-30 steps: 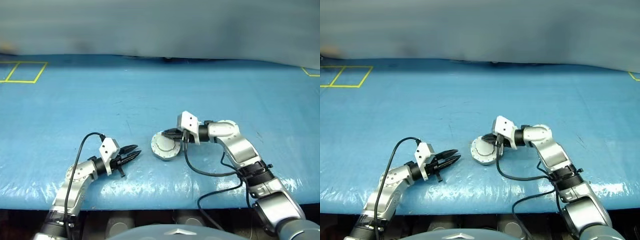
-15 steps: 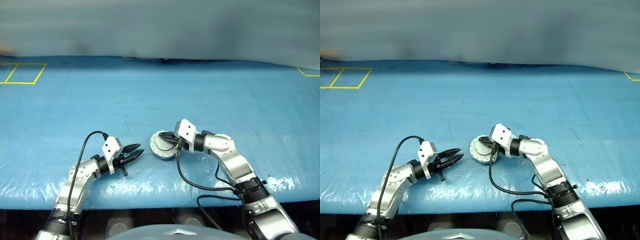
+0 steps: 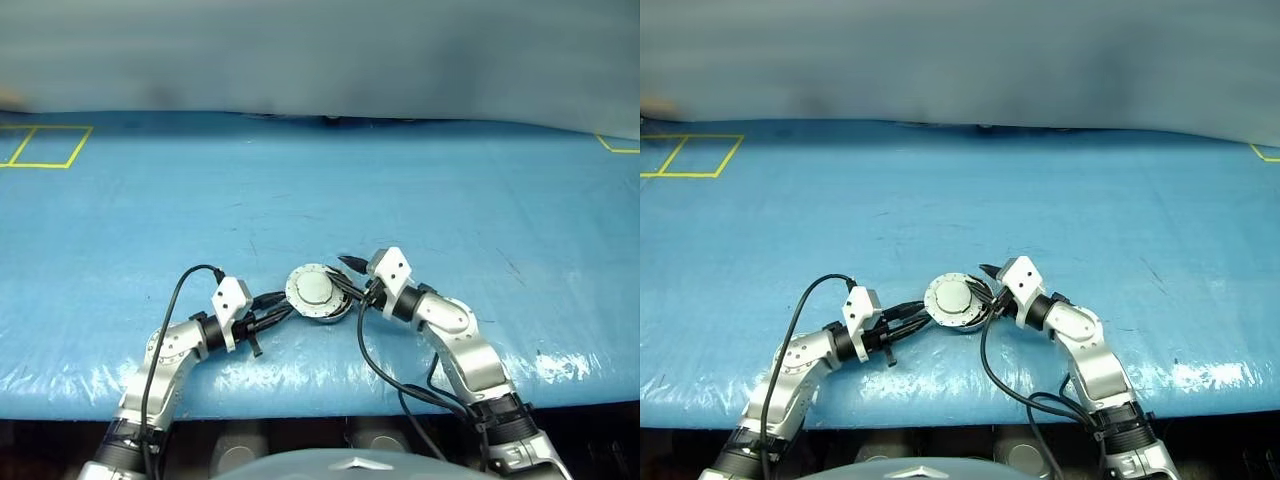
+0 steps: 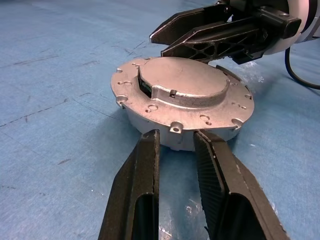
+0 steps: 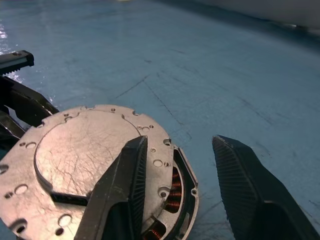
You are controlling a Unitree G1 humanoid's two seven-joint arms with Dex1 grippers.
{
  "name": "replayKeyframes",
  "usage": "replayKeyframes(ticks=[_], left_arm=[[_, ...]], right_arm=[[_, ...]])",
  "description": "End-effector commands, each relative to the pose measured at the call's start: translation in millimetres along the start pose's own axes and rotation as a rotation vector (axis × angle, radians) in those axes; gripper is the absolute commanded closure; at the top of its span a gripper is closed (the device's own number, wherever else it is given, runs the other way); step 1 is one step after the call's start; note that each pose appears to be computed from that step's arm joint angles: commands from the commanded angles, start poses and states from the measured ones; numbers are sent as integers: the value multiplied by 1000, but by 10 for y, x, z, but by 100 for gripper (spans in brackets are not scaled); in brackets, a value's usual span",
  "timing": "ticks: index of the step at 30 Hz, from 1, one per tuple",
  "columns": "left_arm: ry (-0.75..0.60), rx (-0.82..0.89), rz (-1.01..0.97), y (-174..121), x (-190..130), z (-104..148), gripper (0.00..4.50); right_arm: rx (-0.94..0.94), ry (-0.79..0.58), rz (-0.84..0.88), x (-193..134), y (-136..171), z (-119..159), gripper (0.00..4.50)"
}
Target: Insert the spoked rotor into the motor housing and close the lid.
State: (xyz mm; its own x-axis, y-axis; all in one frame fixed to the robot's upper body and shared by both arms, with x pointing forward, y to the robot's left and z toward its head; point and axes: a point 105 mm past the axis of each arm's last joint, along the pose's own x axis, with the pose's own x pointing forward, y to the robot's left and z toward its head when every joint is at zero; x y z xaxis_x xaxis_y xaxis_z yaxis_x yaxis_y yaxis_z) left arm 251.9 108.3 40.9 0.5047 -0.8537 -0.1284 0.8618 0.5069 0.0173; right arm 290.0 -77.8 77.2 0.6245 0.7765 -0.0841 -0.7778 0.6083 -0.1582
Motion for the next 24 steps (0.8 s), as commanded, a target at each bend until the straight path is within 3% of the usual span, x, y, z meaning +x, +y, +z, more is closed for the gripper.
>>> replayKeyframes(ticks=[1,4,11,24], left_arm=[[-14,24,-9,-17,-1,46,336],[-14,24,-8,-20,-10,46,336],[-20,20,8,-8,-57,71,336],[0,23,41,4,-184,97,336]], right_arm=[[-64,-88,-27,24,-28,232,126],[-78,-110,-43,32,-56,282,33],[-28,-31,158,37,251,154,33],[-62,104,133,66,228,-167,33]])
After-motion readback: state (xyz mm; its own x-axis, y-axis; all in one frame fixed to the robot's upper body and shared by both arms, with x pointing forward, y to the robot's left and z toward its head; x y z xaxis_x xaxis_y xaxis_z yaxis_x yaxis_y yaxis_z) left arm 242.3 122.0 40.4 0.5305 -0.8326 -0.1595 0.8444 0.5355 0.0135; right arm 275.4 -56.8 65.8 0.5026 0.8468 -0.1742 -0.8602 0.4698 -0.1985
